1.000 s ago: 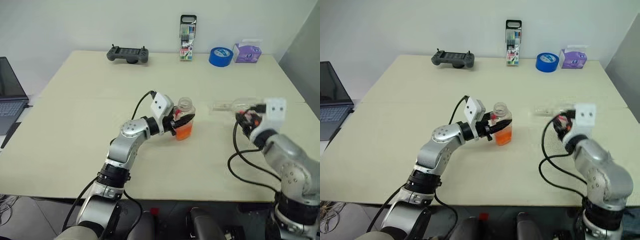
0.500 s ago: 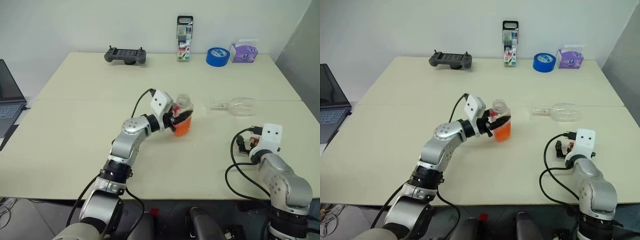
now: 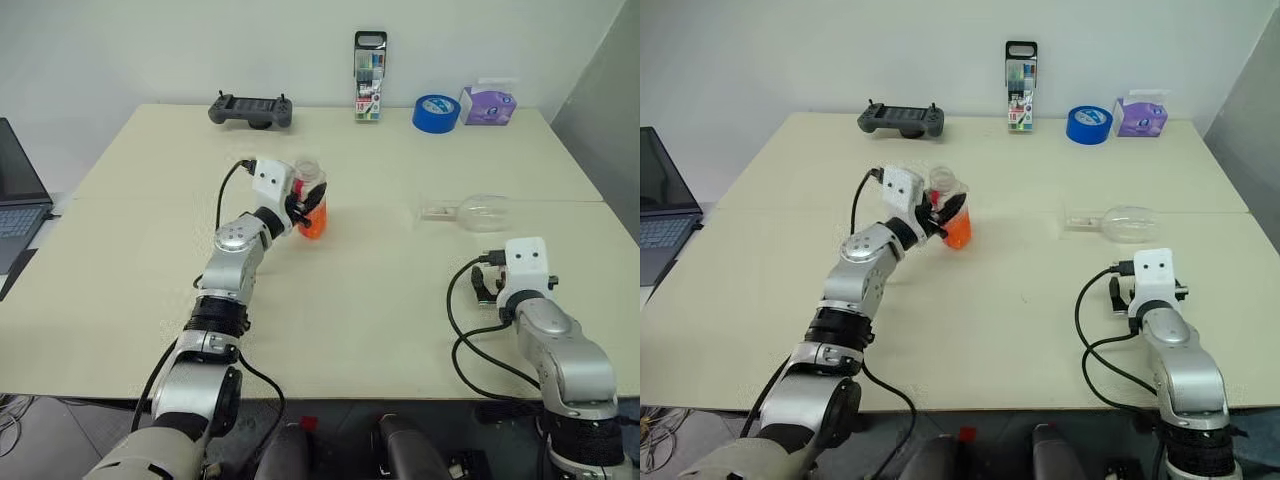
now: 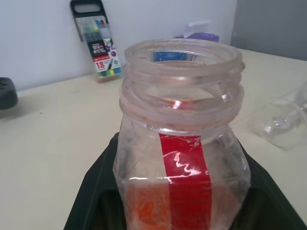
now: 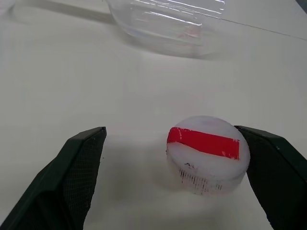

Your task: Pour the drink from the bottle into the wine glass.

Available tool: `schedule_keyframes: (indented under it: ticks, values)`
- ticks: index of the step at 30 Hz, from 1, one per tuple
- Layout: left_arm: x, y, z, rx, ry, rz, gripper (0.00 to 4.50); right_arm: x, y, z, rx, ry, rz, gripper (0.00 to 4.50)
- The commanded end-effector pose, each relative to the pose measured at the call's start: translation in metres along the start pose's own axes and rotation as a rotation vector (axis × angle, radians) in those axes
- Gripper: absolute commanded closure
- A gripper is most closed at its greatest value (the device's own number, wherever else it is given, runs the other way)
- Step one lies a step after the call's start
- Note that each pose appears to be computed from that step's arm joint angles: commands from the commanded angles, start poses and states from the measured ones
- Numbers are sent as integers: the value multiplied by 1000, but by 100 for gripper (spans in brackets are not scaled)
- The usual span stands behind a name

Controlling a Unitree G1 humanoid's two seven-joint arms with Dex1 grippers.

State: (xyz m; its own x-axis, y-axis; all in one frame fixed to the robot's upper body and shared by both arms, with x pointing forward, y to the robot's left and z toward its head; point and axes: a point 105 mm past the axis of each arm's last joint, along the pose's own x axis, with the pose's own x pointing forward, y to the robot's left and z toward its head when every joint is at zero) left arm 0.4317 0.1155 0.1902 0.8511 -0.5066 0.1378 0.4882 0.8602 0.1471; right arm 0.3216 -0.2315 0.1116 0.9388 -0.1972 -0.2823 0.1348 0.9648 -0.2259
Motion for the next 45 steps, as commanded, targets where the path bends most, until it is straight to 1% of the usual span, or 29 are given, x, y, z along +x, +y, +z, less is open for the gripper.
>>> schedule_keyframes:
  ticks: [1,4,6,8,11,13,16,18,21,24,26,28,29,36,38,44,45]
  values:
    - [2,25,29,22,-82,108,268,1,-4,7,86,-23,-1,0]
    - [-4,51,27,20,-65,221,268,4,-2,-2,49,4,20,0]
    - [-7,62,27,18,-61,271,268,6,0,-4,94,15,35,0]
    - [-12,73,24,0,-55,322,268,7,2,-5,193,28,40,0]
    - [-19,86,16,0,-30,387,268,9,2,-7,270,42,29,0]
    - [-23,91,13,-5,-22,414,268,8,0,-3,249,31,17,0]
    - [-26,94,10,-10,-19,423,268,1,-2,20,154,-47,5,0]
    - [-29,97,8,-13,-12,437,268,-8,2,38,86,-100,27,0]
    - [-32,101,4,-23,-5,455,268,-17,13,59,11,-157,86,0]
    - [-34,103,2,-24,-4,462,268,-21,24,75,-27,-198,141,0]
    - [-35,103,1,-26,-2,465,268,-24,37,89,-38,-236,209,0]
    - [-37,102,-6,-42,19,470,268,-28,69,90,-48,-224,382,0]
    - [-38,102,-10,-53,34,478,268,-28,76,87,-58,-210,413,0]
    - [-42,100,-16,-71,40,490,268,-29,81,85,-69,-201,448,0]
    - [-44,101,-18,-77,43,497,196,-28,82,84,-75,-198,454,0]
    - [-47,101,-20,-78,59,497,11,-26,82,83,-87,-195,461,0]
    - [-47,100,-21,-78,64,489,5,-25,82,83,-87,-195,462,0]
